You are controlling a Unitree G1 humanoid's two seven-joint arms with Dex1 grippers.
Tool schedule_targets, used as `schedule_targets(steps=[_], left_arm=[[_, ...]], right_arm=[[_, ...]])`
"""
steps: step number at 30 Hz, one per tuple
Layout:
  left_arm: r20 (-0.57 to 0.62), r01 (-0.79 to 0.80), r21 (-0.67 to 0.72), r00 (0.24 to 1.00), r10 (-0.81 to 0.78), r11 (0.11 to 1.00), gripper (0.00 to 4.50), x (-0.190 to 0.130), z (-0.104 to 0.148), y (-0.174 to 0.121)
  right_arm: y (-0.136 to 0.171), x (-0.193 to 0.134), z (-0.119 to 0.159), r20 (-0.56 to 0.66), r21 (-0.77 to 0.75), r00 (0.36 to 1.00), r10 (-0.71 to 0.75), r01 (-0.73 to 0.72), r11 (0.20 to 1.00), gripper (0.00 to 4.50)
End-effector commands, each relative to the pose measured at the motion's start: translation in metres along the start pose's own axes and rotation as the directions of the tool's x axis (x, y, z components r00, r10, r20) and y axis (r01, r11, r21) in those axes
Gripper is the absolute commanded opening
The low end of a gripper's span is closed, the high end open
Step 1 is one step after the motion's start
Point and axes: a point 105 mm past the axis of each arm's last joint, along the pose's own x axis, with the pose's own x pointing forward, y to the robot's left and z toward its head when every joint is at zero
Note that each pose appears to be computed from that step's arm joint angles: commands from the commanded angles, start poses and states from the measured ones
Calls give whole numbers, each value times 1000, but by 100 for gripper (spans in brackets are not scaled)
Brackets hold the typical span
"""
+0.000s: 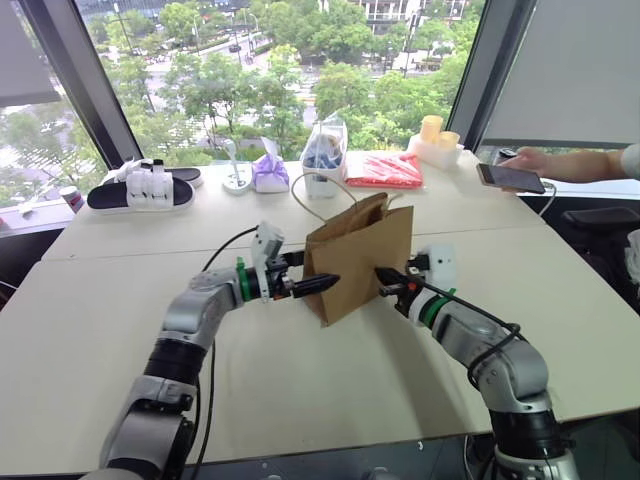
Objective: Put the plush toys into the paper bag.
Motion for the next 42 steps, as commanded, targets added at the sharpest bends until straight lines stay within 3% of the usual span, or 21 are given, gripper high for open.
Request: schedule_targets(steps=[1, 4, 11, 18, 24, 28, 34, 39, 42], left_arm=[[37, -24, 52, 999, 22, 998, 450, 9, 10, 0], [42, -31, 43, 999, 29, 999, 362, 10, 9, -1], [15, -38, 32, 999, 37, 999, 19, 11, 2, 0], [28, 33, -14, 999, -32, 999, 19, 17, 14, 3], [51, 232, -72, 972, -228, 970, 19, 20, 41, -4], [52, 360, -93, 933, -357, 928, 19, 20, 53, -10], [-58, 382, -57, 921, -385, 922, 19, 23, 28, -3], [-143, 286, -21, 947, -286, 958, 19, 13, 6, 16], [-177, 261, 2, 950, -256, 965, 149, 3, 3, 23]], right_arm=[[6, 2, 19, 79, -17, 997, 18, -16, 1000, 6], [5, 0, 22, 87, -20, 996, 16, -14, 1000, 0], [0, -14, 35, 115, -37, 993, 1, 3, 999, 0], [1, -64, 53, 136, -70, 990, 44, -35, 997, 0], [12, -131, 60, 115, -107, 980, 159, -147, 983, 0], [-2, -156, 60, 69, -92, 993, 96, -89, 992, 0], [-5, -170, 57, 14, -107, 999, 49, -47, 993, 0], [-3, -166, 59, 4, -116, 999, 49, -48, 992, 0], [-1, -160, 58, -8, -119, 998, 69, -69, 990, 0]])
